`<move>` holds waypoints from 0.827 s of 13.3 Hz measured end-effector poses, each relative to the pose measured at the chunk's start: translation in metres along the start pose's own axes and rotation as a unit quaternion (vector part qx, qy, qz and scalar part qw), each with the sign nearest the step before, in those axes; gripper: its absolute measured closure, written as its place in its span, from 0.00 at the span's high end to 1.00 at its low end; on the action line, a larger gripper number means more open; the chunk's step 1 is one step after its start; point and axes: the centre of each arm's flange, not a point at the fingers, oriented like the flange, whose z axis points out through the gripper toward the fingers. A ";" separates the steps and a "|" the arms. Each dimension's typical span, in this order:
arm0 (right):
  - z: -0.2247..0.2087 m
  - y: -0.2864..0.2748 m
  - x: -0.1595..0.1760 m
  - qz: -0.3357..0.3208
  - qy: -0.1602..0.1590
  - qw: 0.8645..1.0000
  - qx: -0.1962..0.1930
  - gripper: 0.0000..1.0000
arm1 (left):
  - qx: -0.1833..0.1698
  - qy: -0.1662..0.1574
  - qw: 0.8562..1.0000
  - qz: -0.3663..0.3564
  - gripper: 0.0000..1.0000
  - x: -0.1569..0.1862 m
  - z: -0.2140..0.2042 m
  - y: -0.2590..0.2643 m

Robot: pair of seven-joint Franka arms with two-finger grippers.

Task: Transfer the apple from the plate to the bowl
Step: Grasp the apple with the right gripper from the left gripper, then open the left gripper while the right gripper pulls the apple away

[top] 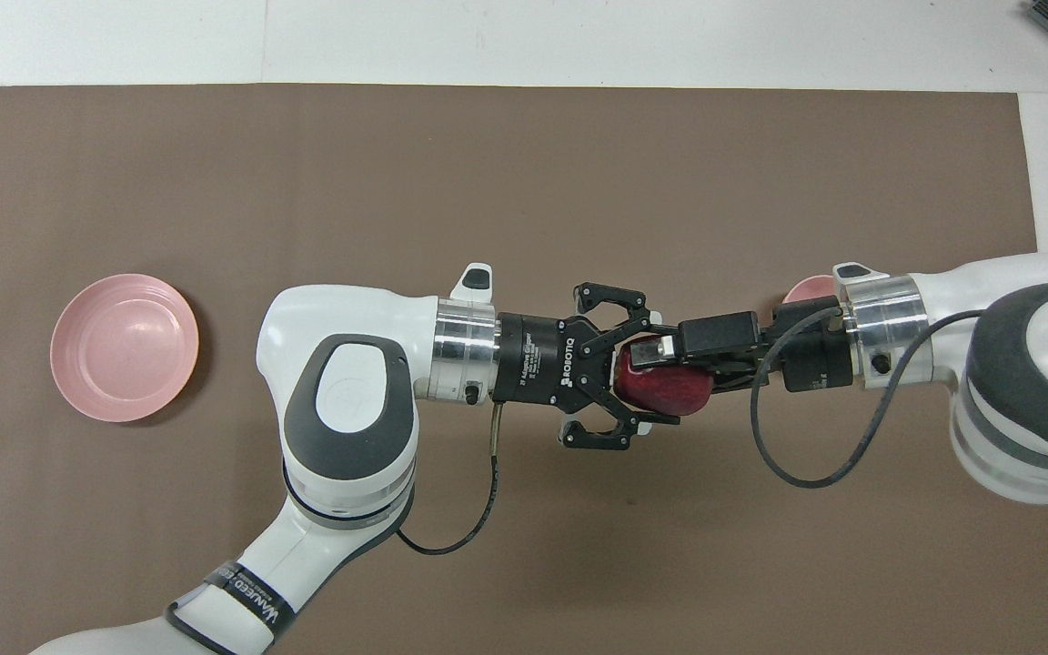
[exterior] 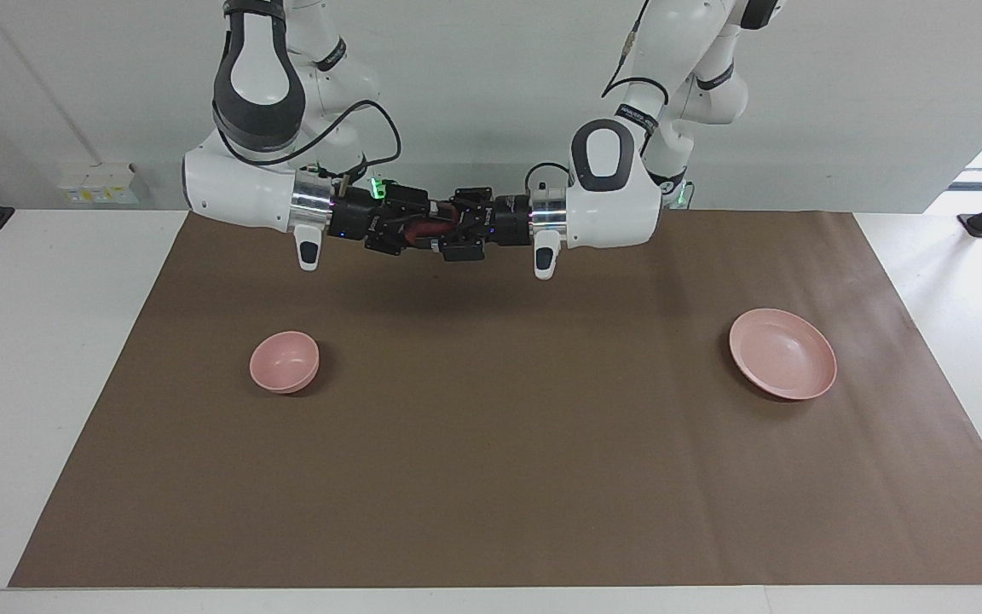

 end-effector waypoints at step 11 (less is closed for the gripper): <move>-0.068 0.041 0.012 -0.028 0.004 0.988 -0.155 0.89 | 0.057 0.089 0.993 0.048 1.00 0.022 -0.047 0.014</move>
